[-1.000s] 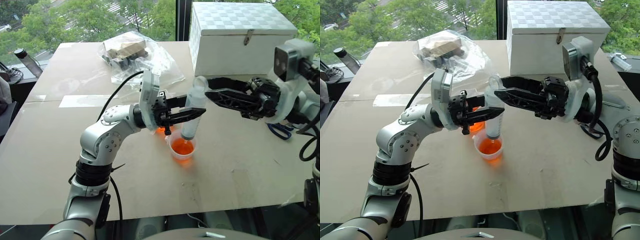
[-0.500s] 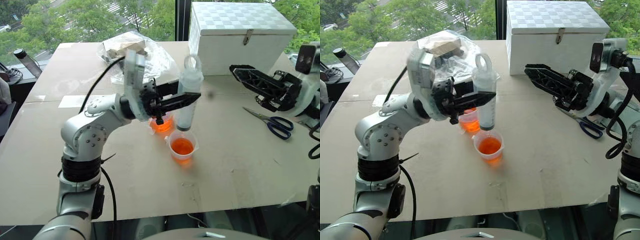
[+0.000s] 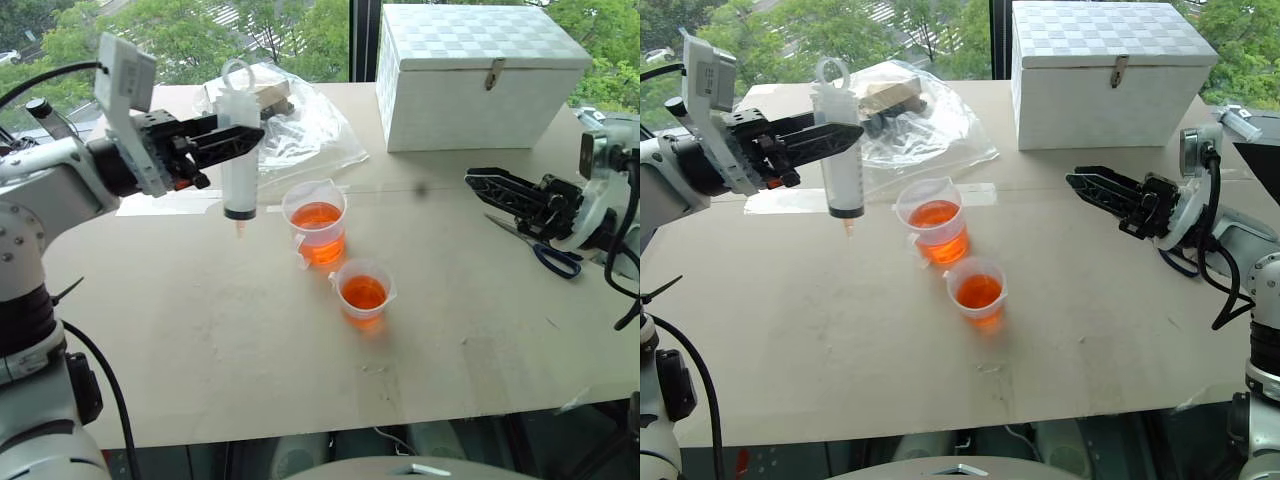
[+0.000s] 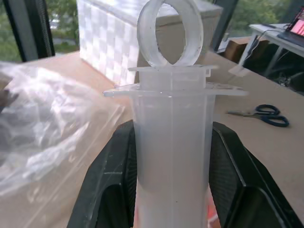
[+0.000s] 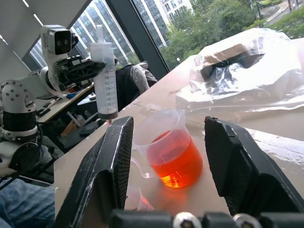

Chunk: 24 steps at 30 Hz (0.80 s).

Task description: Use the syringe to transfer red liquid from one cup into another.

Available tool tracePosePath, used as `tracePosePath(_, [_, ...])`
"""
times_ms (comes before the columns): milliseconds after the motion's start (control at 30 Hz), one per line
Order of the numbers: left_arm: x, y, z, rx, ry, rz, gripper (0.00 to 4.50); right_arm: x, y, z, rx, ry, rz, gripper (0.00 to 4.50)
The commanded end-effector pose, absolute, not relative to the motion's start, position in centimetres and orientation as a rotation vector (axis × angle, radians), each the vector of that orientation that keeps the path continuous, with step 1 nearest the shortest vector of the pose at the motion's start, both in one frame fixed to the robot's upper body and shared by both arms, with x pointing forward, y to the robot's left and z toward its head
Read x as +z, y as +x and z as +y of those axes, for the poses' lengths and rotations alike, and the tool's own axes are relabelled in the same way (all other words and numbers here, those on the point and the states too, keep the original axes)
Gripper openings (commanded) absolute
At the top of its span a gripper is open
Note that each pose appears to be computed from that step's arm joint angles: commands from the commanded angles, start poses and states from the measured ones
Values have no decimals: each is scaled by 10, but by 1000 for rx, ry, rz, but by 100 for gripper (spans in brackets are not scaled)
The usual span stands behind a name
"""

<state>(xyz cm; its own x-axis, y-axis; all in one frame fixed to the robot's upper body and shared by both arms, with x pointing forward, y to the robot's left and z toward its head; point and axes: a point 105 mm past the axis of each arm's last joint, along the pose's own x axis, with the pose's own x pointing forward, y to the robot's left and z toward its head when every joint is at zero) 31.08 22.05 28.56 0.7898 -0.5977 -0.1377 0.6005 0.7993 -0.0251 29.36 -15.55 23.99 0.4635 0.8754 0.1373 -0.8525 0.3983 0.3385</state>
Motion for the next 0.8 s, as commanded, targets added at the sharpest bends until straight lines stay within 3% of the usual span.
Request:
tracePosePath(33, [258,312,247,-532,65,260,143,236,292,-158,1095,310,80,251])
tracePosePath(233, [182,336,283,-332,20,493,143,214,288,-155,1088,224,128,251])
tracePosePath(367, [162,340,276,-369,29,559,143,200,280,-157,1086,189,165,251])
tracePosePath(400, [161,341,275,-378,24,561,245,198,278,-158,1081,179,167,262])
tracePosePath(533, [168,343,272,-419,45,516,426,187,277,-167,1047,49,120,262])
tracePosePath(567, [174,346,274,-411,70,477,446,184,273,-168,1060,38,128,262])
tracePosePath(667, [209,348,278,-415,122,269,446,166,258,-179,1087,-41,186,262])
tracePosePath(800, [240,323,263,-547,182,68,446,146,257,-195,1005,-109,173,262])
